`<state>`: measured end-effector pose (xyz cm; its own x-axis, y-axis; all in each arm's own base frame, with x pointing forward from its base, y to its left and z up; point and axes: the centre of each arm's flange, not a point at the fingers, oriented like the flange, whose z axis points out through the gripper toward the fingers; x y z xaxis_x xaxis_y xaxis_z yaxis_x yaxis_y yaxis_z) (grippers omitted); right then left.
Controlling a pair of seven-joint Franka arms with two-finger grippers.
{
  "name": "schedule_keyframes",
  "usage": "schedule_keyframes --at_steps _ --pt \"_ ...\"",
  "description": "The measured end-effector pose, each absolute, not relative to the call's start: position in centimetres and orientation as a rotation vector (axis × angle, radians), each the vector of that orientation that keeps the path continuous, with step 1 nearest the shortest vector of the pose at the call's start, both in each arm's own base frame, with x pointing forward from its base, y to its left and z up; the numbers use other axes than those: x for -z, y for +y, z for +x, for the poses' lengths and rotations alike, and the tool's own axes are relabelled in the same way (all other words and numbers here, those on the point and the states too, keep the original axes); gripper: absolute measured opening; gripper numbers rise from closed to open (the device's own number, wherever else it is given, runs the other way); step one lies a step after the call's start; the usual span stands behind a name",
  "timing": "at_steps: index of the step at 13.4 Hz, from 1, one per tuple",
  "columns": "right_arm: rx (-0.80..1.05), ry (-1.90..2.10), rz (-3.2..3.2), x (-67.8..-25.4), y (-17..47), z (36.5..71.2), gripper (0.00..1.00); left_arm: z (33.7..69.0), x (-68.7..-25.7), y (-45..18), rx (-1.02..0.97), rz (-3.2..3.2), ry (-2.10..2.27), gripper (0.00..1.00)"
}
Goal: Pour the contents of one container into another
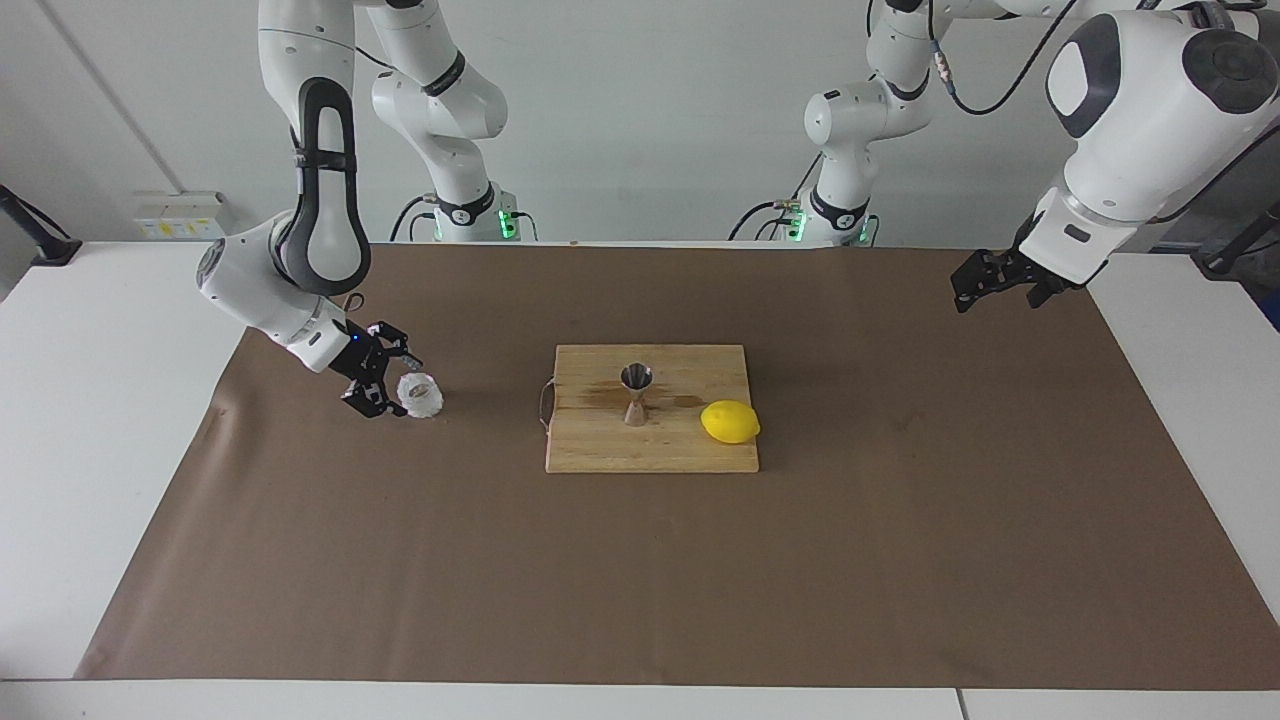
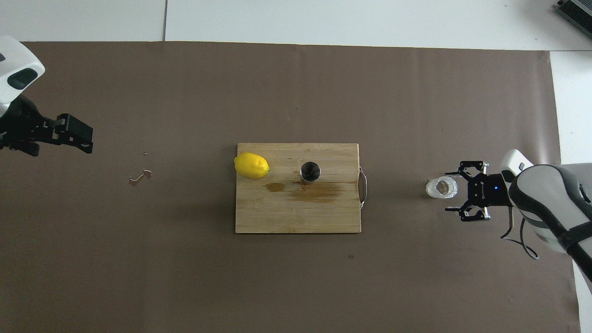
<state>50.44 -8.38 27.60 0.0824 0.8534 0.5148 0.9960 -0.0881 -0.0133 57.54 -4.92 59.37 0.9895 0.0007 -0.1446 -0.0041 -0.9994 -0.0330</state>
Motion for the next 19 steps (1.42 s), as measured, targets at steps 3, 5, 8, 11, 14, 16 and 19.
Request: schedule_keyframes --at_steps 3,5,8,11,14,16,19 --pt "0.546 -1.848 -2.009 -27.2 -7.3 50.9 1.0 56.9 -59.1 -4.4 -0.198 -3.095 0.005 1.0" --pt "0.541 -1.859 -2.003 -27.0 -6.8 51.0 1.0 56.9 -59.0 -3.1 -0.2 -3.096 0.047 1.0" --pt "0.537 -1.858 -2.001 -26.9 -6.7 50.9 1.0 57.0 -59.0 -1.1 -0.198 -3.117 0.08 1.0" --pt "0.536 -1.857 -2.001 -26.8 -6.7 50.8 0.92 56.7 -59.5 -1.1 -0.155 -3.121 0.083 1.0" --pt "0.536 -1.856 -2.002 -26.8 -6.7 50.8 0.69 54.3 -60.0 -2.0 -0.089 -3.128 0.092 1.0" --pt "0.537 -1.856 -2.003 -26.8 -6.7 50.9 0.52 53.0 -60.7 -2.3 -0.067 -3.132 0.09 1.0" --pt "0.536 -1.853 -2.005 -26.9 -6.7 50.9 0.52 52.7 -61.3 -2.1 -0.04 -3.148 0.078 1.0"
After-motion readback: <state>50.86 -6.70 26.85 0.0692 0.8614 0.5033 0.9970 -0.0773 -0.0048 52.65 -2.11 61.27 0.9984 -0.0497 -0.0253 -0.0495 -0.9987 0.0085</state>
